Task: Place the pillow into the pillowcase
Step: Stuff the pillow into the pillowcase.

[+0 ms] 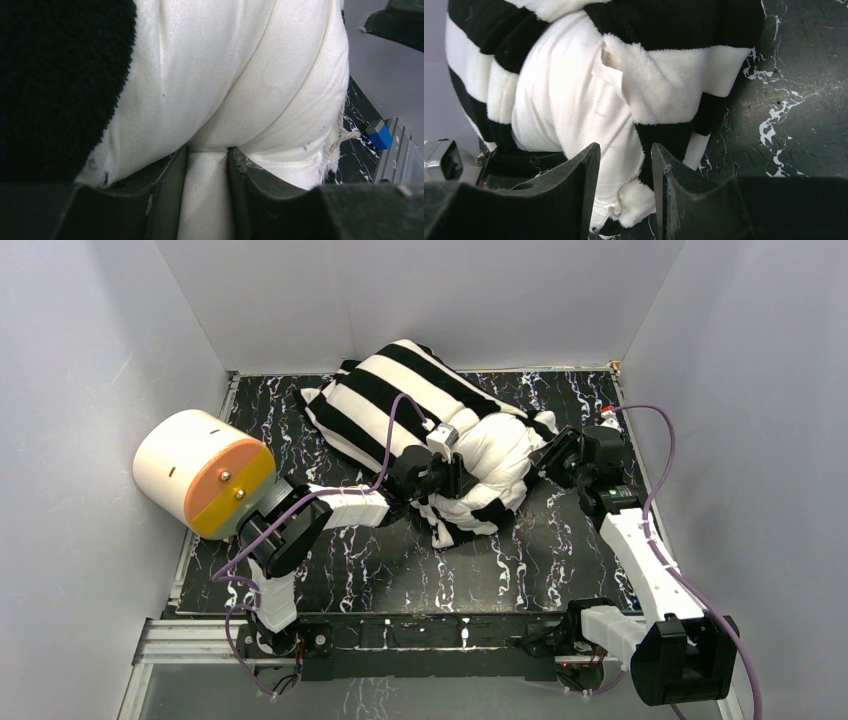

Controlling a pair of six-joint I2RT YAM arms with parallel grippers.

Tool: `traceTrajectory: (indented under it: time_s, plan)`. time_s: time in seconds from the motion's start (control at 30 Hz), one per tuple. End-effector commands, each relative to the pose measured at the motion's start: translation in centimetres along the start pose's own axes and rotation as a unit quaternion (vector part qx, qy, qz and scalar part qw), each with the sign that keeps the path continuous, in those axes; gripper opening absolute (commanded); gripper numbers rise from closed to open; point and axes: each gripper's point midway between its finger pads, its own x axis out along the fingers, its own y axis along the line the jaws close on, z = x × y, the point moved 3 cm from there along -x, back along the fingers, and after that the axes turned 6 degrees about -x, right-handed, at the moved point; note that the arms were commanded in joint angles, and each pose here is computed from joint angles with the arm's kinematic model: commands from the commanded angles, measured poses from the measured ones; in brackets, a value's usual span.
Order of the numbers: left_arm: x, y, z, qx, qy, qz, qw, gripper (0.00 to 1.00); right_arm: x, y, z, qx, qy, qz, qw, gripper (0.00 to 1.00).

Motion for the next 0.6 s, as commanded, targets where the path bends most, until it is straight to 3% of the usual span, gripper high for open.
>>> traceTrajectory:
  time_s: [0.0,0.27,0.33,0.5,0.57]
  plan:
    - [-4.9,8.4,-14.2,-0.039,0.244,0.161,0.956,0.36,0.6,-0.8,-0.1,0.01,0.003,-0.026,1.0,0.49]
    - [-4.7,6.9,-12.2,-0.035,0.231,0.146,0.961,0.38,2.6,-1.4,-1.0,-0.023,0.012,-0.015,1.0,0.45]
    - [-4.8,5.2,-9.8,-0.032,0.213,0.133,0.967,0.4,3.3,-2.0,-1.2,-0.04,0.013,-0.023,0.999,0.36]
    - [-5.6,-1.3,0.6,-0.017,0.102,0.072,0.992,0.47,4.3,-2.6,-1.5,-0.064,0.021,-0.027,0.997,0.02]
    - [-6.0,-3.7,4.3,-0.013,0.061,0.048,0.997,0.47,4.3,-2.4,-1.4,-0.07,0.014,-0.018,0.997,0.0]
